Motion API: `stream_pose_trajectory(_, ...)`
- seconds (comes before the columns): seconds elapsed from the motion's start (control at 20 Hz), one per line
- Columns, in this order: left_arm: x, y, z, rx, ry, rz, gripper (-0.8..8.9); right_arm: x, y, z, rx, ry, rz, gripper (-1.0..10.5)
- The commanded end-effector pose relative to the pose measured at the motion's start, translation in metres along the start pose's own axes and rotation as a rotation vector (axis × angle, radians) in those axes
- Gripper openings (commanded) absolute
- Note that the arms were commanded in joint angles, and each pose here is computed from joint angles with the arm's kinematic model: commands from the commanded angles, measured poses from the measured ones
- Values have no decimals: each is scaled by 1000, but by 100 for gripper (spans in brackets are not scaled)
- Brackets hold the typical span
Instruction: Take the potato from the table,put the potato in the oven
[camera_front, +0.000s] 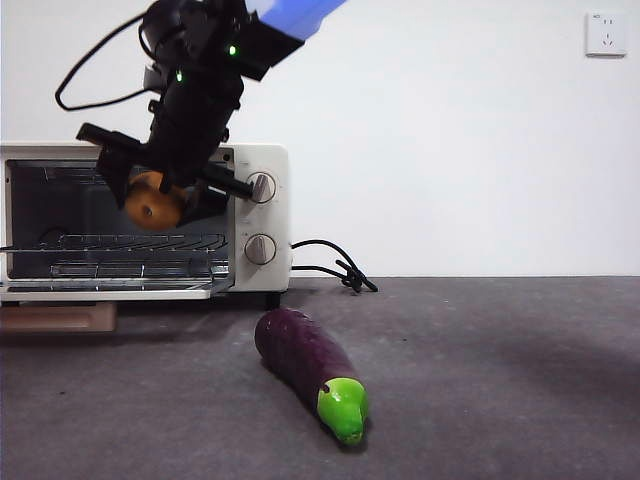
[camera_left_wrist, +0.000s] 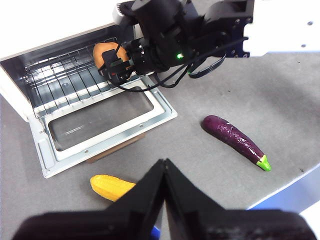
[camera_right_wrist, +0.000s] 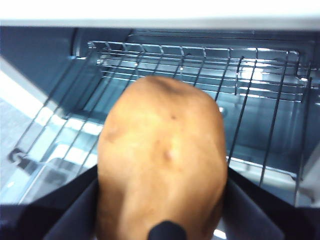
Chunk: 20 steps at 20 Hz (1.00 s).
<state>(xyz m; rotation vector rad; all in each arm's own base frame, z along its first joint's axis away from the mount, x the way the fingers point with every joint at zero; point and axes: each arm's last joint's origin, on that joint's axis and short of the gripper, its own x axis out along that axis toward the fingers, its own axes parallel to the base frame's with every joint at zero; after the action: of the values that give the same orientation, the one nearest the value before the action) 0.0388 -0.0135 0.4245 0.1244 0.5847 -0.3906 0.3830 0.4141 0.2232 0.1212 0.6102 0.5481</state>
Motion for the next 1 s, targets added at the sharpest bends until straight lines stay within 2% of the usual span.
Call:
stream_pose_trajectory(0.05, 2, 0, 1, -5, 5, -4, -4, 18, -4, -15, 8, 6, -8, -8)
stream_pose_trajectory(0.7, 12, 1, 7, 1, 40, -24, -4, 25, -6, -14, -9, -91, -57, 10)
stream_pose_trajectory(0.75, 12, 1, 7, 1, 40, -24, -4, 25, -6, -14, -13, -91, -58, 56)
stream_pose_trajectory(0.9, 12, 1, 7, 1, 40, -23, -5, 25, -6, -14, -14, -93, -59, 320)
stream_pose_trajectory(1.0, 12, 1, 7, 1, 40, -23, -4, 25, -6, -14, -15, -94, -61, 324)
